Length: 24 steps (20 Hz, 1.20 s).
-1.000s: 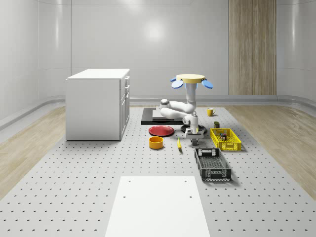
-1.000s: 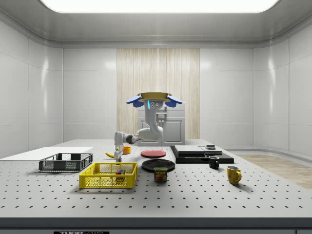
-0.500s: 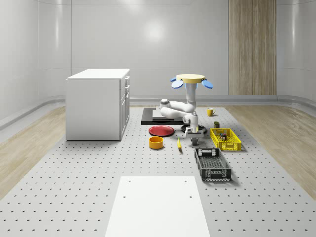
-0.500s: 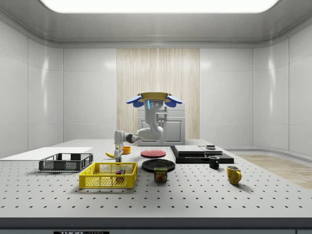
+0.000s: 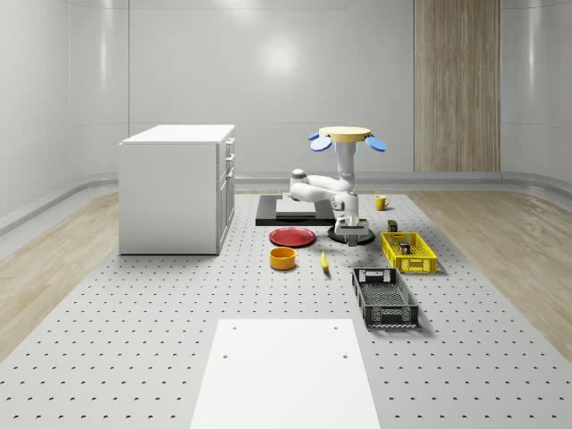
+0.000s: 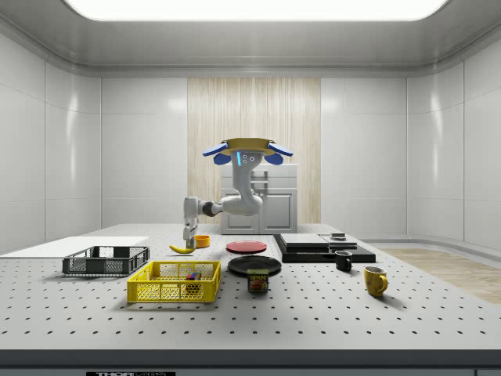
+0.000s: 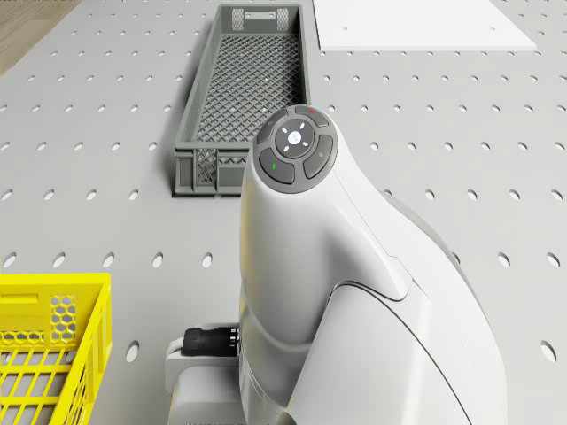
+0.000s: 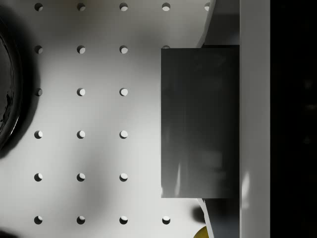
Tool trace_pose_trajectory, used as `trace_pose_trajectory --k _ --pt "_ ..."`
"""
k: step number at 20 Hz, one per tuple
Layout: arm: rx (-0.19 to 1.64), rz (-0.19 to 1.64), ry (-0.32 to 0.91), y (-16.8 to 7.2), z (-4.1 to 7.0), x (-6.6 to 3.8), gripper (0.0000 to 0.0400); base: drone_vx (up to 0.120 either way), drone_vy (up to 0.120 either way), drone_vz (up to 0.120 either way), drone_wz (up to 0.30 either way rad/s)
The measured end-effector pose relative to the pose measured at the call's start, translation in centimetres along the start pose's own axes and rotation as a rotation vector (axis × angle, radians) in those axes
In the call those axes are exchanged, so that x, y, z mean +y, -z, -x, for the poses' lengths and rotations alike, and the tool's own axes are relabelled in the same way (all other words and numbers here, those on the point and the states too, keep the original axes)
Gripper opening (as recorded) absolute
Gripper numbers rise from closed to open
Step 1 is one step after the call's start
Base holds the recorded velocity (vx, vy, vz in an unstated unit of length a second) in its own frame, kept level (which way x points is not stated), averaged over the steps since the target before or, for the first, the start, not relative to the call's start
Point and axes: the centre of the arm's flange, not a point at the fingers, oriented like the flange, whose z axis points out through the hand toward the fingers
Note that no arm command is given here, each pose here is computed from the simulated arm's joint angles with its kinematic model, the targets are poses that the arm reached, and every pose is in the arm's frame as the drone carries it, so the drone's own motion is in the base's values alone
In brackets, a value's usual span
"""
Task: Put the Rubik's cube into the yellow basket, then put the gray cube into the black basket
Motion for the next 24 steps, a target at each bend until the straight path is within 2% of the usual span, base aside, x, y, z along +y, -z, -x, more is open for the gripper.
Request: trace_pose_trajectory --k 2,9,14,24 --pt "0.0 0.0 0.0 0.13 0.0 0.0 0.025 0.0 0.0 0.06 0.0" --pt "0.0 0.0 0.0 0.32 0.0 0.0 0.025 0.0 0.12 0.0 0.0" --pt "0.0 0.0 0.0 0.35 0.0 0.0 0.025 0.112 0.104 0.0 0.0" --pt "0.0 0.0 0.0 0.37 0.0 0.0 0.025 0.12 0.0 0.0 0.0"
